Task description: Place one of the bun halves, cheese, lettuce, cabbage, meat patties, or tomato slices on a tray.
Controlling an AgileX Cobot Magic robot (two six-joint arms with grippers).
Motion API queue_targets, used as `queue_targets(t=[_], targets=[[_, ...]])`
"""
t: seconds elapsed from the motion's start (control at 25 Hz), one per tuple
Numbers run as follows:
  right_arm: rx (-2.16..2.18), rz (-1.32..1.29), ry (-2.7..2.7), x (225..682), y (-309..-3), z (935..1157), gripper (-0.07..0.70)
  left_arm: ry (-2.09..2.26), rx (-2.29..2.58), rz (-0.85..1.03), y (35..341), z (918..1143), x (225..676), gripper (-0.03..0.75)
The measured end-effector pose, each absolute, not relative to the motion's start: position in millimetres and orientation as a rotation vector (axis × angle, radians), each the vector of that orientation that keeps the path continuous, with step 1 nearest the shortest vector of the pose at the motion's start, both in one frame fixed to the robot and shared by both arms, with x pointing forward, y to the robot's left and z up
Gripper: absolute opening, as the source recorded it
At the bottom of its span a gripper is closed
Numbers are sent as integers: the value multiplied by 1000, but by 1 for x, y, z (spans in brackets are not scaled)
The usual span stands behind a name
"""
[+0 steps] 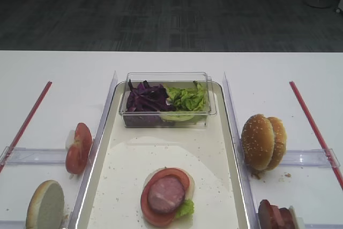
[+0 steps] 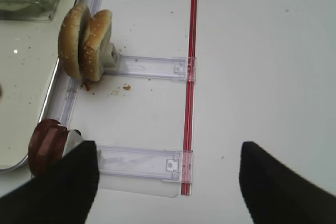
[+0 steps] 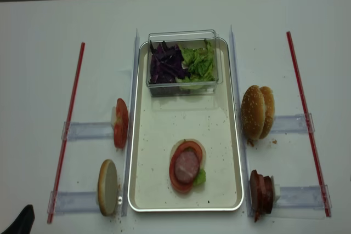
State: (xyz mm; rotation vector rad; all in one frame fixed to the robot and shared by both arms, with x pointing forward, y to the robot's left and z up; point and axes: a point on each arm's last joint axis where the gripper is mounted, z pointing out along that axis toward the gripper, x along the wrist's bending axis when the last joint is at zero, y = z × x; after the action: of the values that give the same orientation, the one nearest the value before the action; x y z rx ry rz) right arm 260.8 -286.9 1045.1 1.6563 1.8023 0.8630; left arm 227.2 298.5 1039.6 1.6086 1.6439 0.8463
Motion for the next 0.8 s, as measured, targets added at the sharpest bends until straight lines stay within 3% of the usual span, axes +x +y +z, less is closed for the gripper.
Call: queue_targets(t=[0.8], targets=[[1508,956,1675,230,-286,1045,572,1644,1609,846,298,1040,227,554]])
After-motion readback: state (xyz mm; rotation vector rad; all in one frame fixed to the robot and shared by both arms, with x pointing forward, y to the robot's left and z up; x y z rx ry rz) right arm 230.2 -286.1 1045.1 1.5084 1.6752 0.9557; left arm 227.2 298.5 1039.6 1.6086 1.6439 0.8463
